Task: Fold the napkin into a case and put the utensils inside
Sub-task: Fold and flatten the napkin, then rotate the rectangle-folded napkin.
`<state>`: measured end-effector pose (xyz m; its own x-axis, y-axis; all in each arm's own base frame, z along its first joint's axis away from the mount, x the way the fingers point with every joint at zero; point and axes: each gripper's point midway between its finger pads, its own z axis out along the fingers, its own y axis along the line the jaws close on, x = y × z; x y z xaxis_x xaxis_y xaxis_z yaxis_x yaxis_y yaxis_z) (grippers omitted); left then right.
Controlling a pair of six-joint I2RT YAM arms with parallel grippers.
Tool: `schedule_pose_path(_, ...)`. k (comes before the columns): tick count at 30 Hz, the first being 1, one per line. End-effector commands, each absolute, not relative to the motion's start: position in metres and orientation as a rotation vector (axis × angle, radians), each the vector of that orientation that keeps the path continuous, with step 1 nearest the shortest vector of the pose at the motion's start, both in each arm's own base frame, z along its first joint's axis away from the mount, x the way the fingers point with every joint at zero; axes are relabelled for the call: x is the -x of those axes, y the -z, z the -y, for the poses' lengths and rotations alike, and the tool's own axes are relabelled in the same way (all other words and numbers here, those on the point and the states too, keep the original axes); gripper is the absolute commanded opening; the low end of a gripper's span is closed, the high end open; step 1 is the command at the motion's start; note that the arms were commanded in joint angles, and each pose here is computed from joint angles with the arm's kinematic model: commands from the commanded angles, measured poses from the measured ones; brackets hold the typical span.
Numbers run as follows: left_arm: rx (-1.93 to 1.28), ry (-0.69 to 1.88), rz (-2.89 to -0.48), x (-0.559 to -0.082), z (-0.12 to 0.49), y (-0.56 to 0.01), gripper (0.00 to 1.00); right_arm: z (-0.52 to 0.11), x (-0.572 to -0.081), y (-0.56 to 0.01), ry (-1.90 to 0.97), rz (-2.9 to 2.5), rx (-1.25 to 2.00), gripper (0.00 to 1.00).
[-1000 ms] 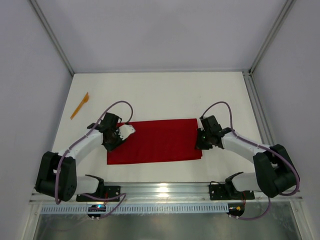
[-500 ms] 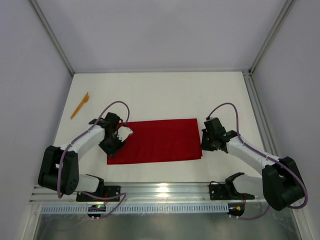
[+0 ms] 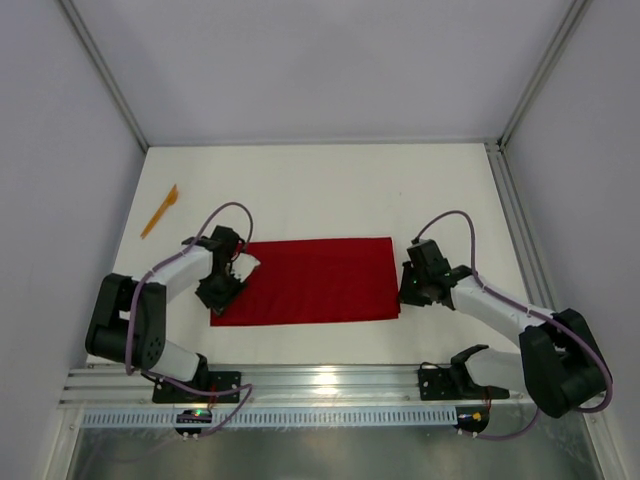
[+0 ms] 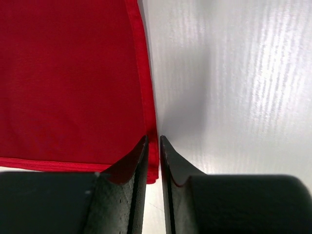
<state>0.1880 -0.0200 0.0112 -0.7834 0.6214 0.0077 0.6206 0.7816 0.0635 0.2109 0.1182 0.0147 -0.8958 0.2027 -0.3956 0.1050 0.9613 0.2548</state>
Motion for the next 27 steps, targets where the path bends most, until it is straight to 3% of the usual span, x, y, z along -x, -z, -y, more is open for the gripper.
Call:
schedule_pose_path(1,-0.959,-0.282,-2.855,-0.226,0.003,-0.007,0.42,-0.134,-0.208,-0.007,-0.415,-2.690,-0.225,0.20)
schedule_pose_path(9,-0.866,-0.162,-2.722,-0.282,0.015,-0.018,0.40,-0.152,-0.230,-0.013,-0.435,-2.661,-0.195,0.20)
schedule_pose_path(17,-0.830,-0.005,-2.705,-0.247,0.022,-0.058,0.47,-0.147,-0.224,-0.029,-0.393,-2.596,-0.177,0.20)
schedule_pose_path(27,-0.659,-0.015,-2.916,-0.230,0.009,-0.012,0.33,-0.155,-0.222,-0.021,-0.392,-2.622,-0.159,0.24)
